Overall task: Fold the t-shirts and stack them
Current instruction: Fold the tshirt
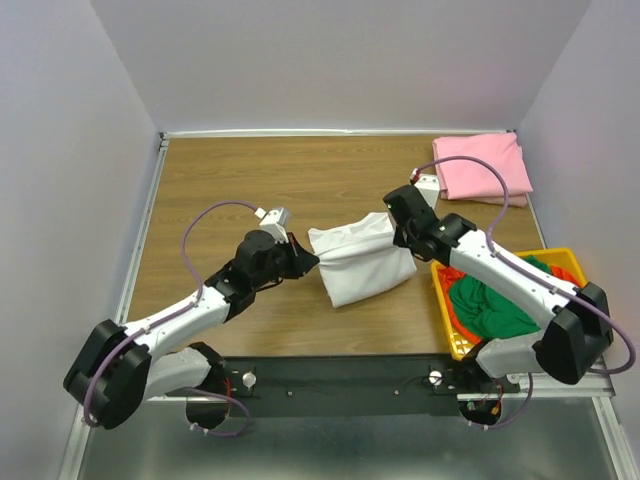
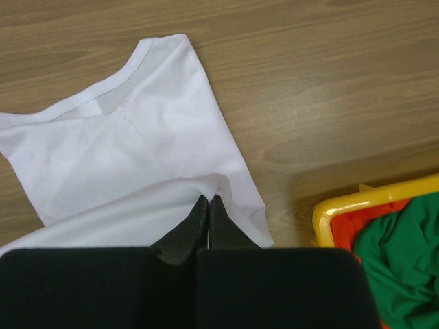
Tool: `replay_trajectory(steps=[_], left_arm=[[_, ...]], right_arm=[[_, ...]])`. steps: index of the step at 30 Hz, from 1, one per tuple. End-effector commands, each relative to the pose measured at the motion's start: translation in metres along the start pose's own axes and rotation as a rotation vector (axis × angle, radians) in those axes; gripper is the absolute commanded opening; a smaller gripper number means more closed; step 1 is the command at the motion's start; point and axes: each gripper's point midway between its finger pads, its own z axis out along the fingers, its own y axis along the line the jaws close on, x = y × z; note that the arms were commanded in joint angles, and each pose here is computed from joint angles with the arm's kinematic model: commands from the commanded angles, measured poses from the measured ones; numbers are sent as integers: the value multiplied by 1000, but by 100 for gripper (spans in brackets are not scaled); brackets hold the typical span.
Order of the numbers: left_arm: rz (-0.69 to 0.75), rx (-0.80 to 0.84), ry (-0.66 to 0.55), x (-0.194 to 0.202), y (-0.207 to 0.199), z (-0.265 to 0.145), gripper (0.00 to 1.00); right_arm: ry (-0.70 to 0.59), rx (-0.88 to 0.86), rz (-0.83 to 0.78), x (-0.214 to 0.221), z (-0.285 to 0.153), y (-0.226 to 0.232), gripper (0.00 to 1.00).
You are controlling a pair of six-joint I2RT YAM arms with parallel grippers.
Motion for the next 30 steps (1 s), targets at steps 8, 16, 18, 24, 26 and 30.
replay_trajectory(steps=[8,16,18,24,26,30], left_arm=[[63,-75,-101,-80,59,55,49],[87,-103,-118,-100,67,74,95],[98,-94,-96,-88,69,69,95],[129,-47,-15,-52,65,66,94],[133,-32,7,-42,61,69,94],[131,-13,48,-28,59,77,92]], right_arm=[[-23,-119,-62,-69,88,48,38],[-17,-225,-110,-87,98,62,100],[20,-244,-112,-70,101,51,100],[74,-398,-67,-45,87,15,100],[94,-436,-44,-33,85,4,100],[124,-514,-3,-23,85,-4,100]])
